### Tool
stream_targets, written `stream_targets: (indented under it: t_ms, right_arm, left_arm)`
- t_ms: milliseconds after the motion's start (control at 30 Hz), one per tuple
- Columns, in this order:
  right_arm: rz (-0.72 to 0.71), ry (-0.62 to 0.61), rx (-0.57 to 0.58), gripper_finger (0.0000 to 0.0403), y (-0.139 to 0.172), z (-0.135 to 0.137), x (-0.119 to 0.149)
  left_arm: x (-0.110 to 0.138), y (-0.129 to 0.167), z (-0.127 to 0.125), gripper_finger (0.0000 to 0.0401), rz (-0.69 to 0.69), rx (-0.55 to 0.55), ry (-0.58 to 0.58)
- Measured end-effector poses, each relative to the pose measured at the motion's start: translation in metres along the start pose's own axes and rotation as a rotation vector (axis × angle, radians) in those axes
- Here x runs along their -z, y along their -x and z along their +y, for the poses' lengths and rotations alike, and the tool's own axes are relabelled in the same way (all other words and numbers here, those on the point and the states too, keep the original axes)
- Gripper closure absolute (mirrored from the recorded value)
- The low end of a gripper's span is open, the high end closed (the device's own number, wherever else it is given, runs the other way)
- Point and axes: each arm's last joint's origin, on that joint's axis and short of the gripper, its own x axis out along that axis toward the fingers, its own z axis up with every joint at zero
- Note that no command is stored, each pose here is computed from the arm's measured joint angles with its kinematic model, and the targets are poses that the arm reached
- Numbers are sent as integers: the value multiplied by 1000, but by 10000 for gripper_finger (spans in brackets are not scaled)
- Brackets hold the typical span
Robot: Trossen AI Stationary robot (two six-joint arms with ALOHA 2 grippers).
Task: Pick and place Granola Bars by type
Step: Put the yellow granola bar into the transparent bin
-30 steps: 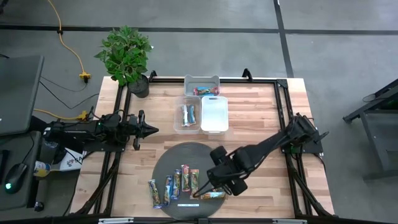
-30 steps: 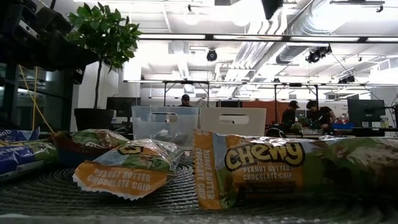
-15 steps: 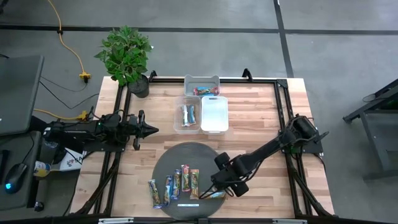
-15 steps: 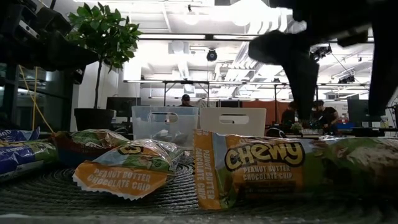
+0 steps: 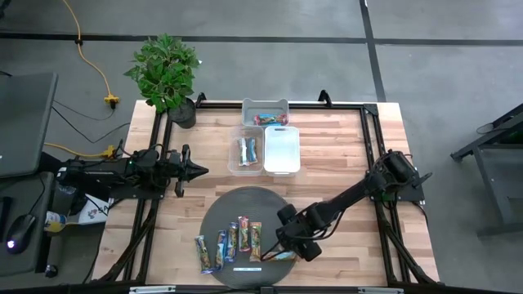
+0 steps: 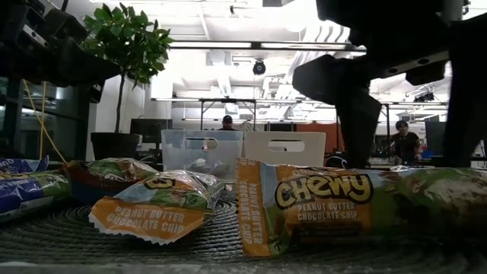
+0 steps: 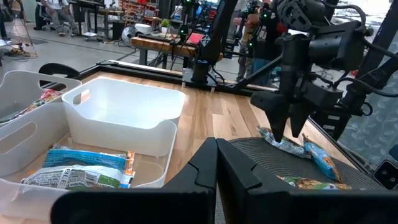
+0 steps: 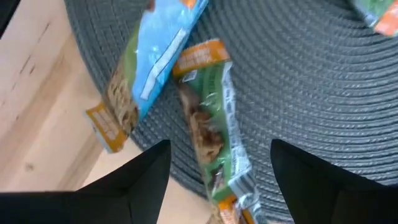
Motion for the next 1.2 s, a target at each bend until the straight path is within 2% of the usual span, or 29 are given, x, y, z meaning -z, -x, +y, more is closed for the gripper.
stream_targets:
  t_ms: [300,733,1000,1200]
  right_arm:
    - [-4,10,6,144,1,-11,0]
    - [0,14,-62,144,-6,-13,0]
    - [7,-22,-34,144,-14,-15,0]
    - [7,-48,-46,168,-15,-15,0]
  left_arm:
    - [0,0,0,401,-1,0,0]
    - [0,0,0,401,-1,0,0]
    - [0,0,0,401,1,0,0]
    - [0,0,0,401,1,-1,0]
